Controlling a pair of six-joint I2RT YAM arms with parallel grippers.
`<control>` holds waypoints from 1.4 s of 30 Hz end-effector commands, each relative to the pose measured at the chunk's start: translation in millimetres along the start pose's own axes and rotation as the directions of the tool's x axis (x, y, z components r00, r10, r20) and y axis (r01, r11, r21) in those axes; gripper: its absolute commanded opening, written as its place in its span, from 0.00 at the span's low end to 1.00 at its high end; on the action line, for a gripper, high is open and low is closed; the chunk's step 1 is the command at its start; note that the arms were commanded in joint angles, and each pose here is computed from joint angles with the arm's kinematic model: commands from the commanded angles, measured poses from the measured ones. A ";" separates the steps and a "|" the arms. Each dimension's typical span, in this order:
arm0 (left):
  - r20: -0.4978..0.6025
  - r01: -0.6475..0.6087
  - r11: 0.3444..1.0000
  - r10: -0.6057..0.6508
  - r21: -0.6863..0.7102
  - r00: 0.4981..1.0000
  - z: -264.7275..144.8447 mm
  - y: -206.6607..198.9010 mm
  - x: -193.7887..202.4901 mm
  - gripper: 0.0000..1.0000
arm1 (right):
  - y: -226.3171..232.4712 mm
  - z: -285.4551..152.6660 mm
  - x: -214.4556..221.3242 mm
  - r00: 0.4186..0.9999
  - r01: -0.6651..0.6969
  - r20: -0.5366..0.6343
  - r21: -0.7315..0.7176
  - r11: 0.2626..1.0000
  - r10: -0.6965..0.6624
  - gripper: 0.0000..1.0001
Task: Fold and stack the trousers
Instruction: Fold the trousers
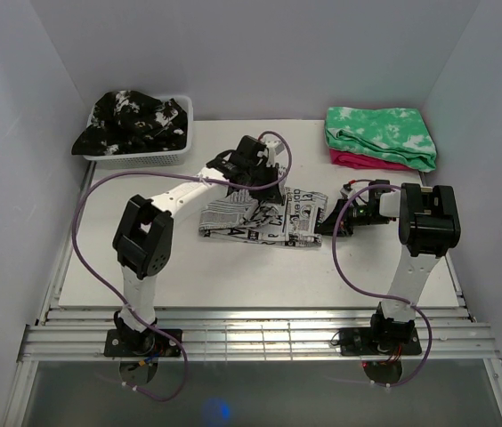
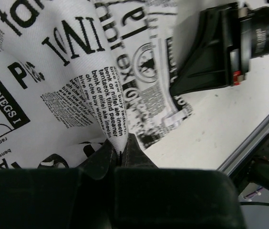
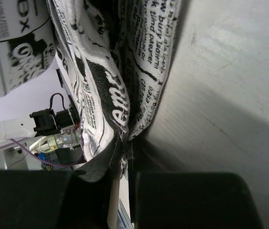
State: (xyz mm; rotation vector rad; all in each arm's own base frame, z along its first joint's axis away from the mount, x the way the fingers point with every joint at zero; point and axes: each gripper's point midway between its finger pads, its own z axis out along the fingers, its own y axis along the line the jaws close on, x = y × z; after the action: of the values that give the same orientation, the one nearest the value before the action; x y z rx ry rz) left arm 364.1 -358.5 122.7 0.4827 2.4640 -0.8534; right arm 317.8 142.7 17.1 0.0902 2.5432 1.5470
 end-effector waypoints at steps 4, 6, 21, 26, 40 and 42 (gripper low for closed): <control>0.016 -0.035 0.998 0.034 0.057 0.999 17.8 -51.9 -4.6 0.00 | -13.6 5.3 -4.7 1.000 0.023 0.013 0.052 0.998 -0.023 0.08; -0.018 -0.007 0.999 0.008 0.047 1.000 30.1 -49.6 5.7 0.00 | -12.2 5.3 -5.3 1.000 0.025 0.016 0.047 0.999 -0.025 0.08; -0.090 0.107 0.992 -0.100 0.072 0.991 79.3 -70.4 36.1 0.00 | -8.8 5.9 0.6 1.000 0.014 0.010 0.023 1.000 -0.014 0.08; -0.042 0.106 0.991 -0.103 0.085 0.994 73.8 -77.9 20.5 0.00 | -8.9 6.3 1.5 1.000 0.009 0.007 0.018 1.000 -0.010 0.08; -0.040 0.101 0.987 -0.097 0.127 0.995 49.4 -99.1 12.2 0.00 | -10.4 5.3 3.5 1.000 0.019 0.008 0.032 0.999 -0.019 0.08; -0.039 0.110 0.987 -0.106 0.120 0.994 45.6 -98.7 9.8 0.00 | -11.0 5.8 4.3 1.000 0.012 0.004 0.030 0.999 -0.013 0.08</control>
State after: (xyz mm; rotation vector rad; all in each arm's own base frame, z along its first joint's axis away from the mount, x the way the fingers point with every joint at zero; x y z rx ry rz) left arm 333.5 -440.6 57.3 0.3851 2.6324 -0.9090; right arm 318.8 143.7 17.0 0.0968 2.5278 1.5568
